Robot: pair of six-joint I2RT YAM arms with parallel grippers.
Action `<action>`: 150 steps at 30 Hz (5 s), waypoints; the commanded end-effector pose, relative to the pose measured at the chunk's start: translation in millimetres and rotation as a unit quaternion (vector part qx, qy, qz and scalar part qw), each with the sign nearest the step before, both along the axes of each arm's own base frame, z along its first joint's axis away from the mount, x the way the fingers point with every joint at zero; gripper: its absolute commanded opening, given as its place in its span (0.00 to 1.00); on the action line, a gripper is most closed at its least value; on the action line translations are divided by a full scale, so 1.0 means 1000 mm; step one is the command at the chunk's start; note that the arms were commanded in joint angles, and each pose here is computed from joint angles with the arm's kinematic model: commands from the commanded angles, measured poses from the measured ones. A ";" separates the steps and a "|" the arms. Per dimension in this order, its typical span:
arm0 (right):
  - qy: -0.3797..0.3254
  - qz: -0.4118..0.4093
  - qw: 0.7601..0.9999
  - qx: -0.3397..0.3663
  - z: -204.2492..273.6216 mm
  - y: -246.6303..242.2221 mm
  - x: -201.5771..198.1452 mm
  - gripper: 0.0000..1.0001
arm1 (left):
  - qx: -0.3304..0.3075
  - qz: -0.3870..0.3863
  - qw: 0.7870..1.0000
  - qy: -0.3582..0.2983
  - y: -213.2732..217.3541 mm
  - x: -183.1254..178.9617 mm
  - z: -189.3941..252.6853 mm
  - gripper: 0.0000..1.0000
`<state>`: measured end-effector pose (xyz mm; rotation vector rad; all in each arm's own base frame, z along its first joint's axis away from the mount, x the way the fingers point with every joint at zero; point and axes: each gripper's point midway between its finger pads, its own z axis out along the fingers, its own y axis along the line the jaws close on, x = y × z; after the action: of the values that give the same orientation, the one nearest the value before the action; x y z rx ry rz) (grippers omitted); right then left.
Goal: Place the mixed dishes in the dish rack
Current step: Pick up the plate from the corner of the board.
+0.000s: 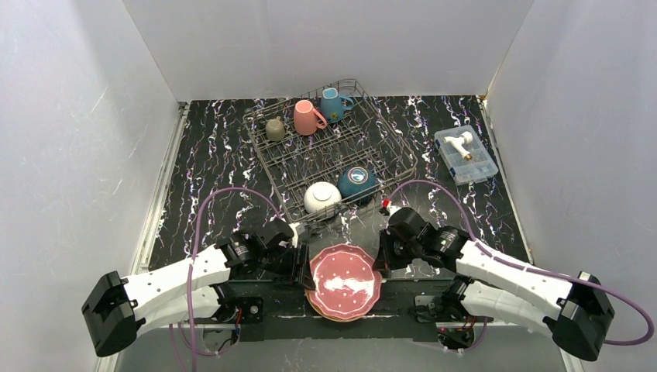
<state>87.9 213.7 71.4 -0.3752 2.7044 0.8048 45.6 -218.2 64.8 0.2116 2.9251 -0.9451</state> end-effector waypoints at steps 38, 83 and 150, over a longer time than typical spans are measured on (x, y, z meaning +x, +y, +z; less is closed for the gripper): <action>-0.104 -0.041 0.994 0.021 0.087 -0.007 0.029 0.01 | -0.008 -0.030 1.000 -0.001 -0.047 0.016 0.011 0.43; -0.084 -0.079 0.993 0.026 0.065 -0.031 0.013 0.25 | 0.019 -0.014 1.000 0.020 -0.057 0.021 -0.025 0.00; 0.011 -0.094 0.965 0.246 0.054 0.002 -0.024 0.44 | 0.003 -0.020 0.999 0.030 -0.061 0.016 -0.031 0.00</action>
<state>59.2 183.7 72.7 0.0407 2.5789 1.0845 67.2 -290.5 49.5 0.2181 2.9571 -1.0459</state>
